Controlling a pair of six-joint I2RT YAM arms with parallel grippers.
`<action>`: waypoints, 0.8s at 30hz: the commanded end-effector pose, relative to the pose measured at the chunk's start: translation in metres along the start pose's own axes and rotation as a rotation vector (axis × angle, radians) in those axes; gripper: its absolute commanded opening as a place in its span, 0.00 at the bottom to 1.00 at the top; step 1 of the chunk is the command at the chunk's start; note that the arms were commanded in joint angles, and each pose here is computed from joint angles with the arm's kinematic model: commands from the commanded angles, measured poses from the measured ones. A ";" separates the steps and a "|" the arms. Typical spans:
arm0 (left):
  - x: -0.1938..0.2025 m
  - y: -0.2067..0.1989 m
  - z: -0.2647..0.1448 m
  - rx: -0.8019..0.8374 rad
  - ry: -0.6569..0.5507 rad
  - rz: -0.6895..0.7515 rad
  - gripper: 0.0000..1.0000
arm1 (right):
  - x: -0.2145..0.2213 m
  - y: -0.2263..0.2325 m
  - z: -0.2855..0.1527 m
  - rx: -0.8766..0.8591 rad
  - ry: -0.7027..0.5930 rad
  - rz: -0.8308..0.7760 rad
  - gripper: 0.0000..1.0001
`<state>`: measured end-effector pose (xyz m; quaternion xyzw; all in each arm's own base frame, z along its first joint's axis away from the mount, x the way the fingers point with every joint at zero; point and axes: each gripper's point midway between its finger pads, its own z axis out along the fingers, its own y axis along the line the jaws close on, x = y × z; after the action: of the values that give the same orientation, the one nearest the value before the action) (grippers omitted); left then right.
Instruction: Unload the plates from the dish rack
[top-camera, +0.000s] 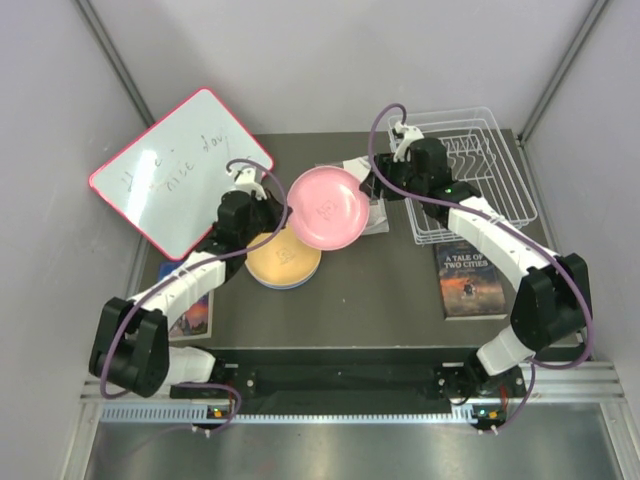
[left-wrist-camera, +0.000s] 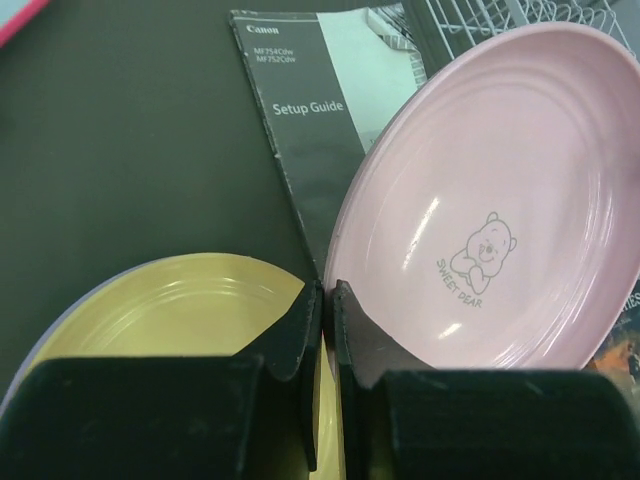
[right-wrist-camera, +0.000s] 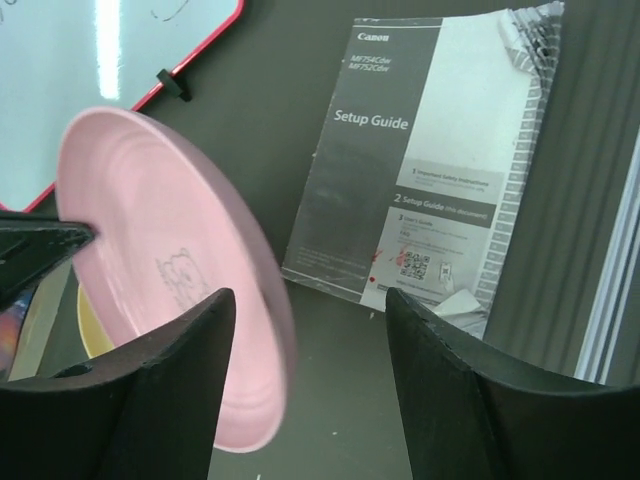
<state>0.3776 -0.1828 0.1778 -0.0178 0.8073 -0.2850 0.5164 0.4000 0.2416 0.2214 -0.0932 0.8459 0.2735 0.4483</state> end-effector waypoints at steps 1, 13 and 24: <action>-0.031 0.001 -0.018 -0.048 -0.110 0.040 0.00 | -0.018 -0.003 -0.006 0.037 -0.057 -0.041 0.63; -0.012 0.067 -0.065 -0.411 -0.070 0.038 0.00 | -0.023 -0.032 -0.010 0.116 -0.061 -0.047 0.68; 0.017 0.085 -0.079 -0.486 -0.029 -0.023 0.00 | -0.017 -0.050 -0.010 0.152 -0.049 -0.038 0.69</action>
<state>0.3220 -0.0824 0.1379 -0.1277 0.8562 -0.0759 0.4949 0.4192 0.1993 0.2131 -0.0658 0.8580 0.2091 0.4645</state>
